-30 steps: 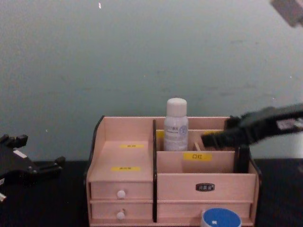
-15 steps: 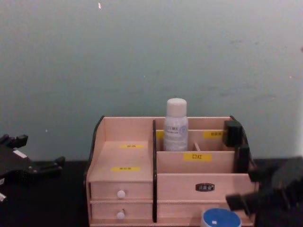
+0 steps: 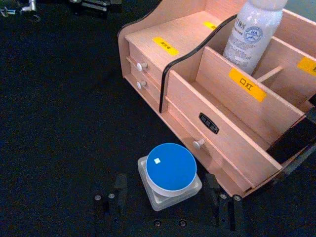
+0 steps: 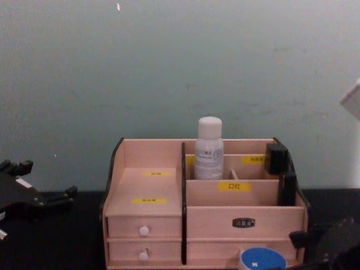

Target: Pick up the facial cleanser and watermelon frost from the table and place them into the tiered storage box.

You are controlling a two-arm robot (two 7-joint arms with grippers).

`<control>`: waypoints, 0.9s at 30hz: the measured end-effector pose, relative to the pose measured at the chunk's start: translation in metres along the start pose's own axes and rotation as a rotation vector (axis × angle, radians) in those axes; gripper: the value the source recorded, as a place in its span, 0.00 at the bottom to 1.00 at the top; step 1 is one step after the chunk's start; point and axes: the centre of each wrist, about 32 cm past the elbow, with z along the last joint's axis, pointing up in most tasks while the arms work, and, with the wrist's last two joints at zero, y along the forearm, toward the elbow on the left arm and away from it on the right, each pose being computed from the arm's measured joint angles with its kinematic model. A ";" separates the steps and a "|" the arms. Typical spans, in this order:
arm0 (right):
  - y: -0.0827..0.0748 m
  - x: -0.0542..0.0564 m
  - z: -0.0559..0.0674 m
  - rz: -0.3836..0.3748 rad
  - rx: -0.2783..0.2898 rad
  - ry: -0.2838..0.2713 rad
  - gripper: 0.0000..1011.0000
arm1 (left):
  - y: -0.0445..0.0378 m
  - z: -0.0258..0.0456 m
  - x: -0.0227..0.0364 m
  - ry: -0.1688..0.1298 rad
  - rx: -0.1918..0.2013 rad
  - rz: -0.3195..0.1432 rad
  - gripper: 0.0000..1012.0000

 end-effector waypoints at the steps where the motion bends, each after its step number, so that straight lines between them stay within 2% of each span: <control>1: 0.001 0.000 0.000 0.000 -0.001 0.001 0.99 | 0.0000 0.0000 0.0000 0.000 0.000 0.000 0.99; 27: 0.025 0.012 0.000 0.018 -0.018 0.046 0.99 | 0.0000 0.0000 0.0000 0.000 0.000 0.000 0.99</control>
